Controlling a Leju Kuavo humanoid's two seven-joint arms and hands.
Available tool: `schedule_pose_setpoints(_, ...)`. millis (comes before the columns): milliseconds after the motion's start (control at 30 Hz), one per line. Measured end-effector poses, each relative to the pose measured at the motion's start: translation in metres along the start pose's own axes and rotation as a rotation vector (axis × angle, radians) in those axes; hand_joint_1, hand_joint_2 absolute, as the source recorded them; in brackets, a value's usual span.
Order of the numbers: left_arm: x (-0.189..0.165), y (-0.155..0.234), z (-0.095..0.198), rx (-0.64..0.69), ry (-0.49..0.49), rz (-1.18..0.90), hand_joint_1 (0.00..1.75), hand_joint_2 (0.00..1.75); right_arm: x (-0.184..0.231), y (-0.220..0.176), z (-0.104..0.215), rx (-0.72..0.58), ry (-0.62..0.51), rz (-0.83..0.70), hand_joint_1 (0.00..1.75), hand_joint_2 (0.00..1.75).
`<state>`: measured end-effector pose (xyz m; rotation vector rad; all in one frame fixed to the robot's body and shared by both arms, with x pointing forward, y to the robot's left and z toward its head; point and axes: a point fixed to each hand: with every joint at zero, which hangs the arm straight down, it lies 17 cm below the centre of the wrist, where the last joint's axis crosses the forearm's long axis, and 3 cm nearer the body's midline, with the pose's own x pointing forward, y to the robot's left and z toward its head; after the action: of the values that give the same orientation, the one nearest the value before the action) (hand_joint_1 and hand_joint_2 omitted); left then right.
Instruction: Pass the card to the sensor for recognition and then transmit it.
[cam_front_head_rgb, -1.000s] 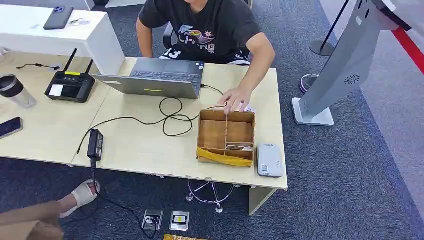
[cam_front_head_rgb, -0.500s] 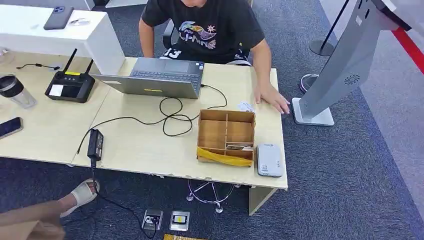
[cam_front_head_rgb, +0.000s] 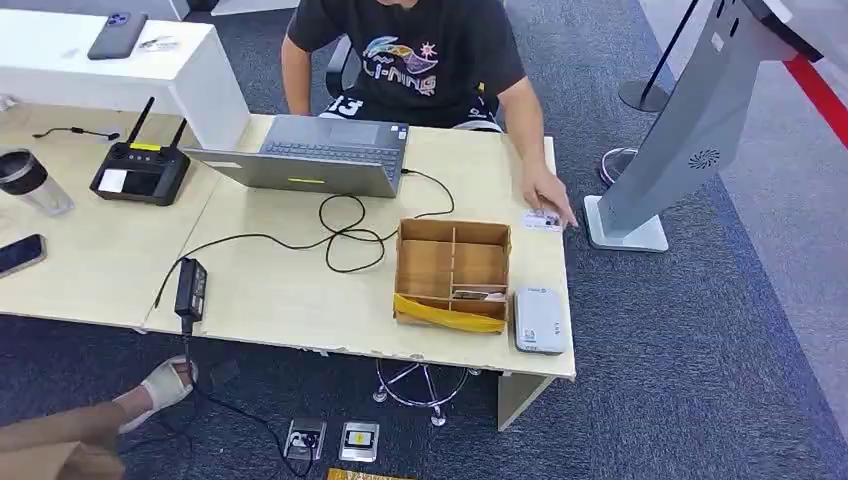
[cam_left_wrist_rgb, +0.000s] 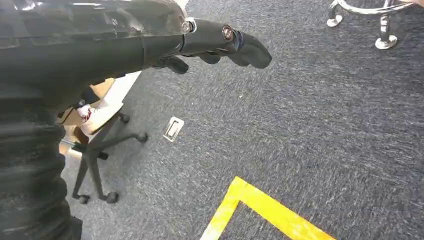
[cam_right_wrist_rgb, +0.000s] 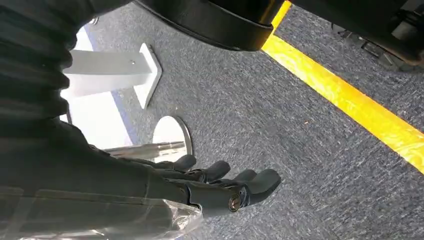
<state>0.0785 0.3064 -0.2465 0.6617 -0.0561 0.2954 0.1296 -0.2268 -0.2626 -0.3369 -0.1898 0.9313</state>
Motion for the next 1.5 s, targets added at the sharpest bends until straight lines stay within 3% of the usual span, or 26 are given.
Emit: schedule_pose_setpoints(1500,-0.0011,-0.0016,0.0005,-0.006,0.004,-0.012,0.00,1.75,0.0000,-0.0009,-0.0002,0.000,0.000,0.017,0.00,1.75)
